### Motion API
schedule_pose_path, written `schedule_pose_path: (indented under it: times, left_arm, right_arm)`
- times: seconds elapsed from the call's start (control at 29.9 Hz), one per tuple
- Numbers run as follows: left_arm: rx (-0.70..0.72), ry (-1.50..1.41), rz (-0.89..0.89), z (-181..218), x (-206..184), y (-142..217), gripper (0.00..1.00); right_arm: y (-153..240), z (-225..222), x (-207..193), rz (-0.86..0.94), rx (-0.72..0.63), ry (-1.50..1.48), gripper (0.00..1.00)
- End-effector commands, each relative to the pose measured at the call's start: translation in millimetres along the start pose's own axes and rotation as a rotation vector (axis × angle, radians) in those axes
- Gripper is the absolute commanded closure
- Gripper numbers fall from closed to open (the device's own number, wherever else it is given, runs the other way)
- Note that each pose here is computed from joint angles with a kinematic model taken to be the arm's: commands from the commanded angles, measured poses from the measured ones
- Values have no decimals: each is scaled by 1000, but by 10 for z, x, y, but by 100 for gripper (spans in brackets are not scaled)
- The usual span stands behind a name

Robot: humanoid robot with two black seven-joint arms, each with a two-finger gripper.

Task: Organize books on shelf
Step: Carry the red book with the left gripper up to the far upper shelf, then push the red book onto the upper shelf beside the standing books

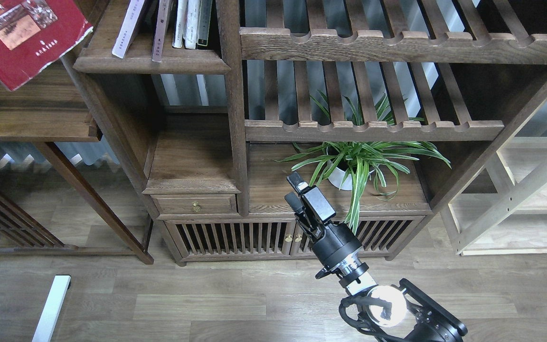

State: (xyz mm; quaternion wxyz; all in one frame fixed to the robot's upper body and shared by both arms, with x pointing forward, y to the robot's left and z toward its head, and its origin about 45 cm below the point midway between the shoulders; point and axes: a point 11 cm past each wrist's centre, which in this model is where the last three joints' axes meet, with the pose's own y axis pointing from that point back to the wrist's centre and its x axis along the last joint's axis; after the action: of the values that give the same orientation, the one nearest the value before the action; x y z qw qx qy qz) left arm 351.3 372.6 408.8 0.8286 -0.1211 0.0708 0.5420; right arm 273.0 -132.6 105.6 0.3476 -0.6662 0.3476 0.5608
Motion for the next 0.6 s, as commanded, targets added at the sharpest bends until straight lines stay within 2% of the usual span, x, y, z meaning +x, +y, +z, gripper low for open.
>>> schedule_pose_path:
  times: [0.0,0.57]
  left_arm:
    - [19,8,24,-22,-2,-45,98]
    - [65,-53,19,337,-233,-810,98]
  right_arm:
    - [-21,-9,-19,-8,-1,3,0]
    - [-54,-66,-70,-37,12,8,0]
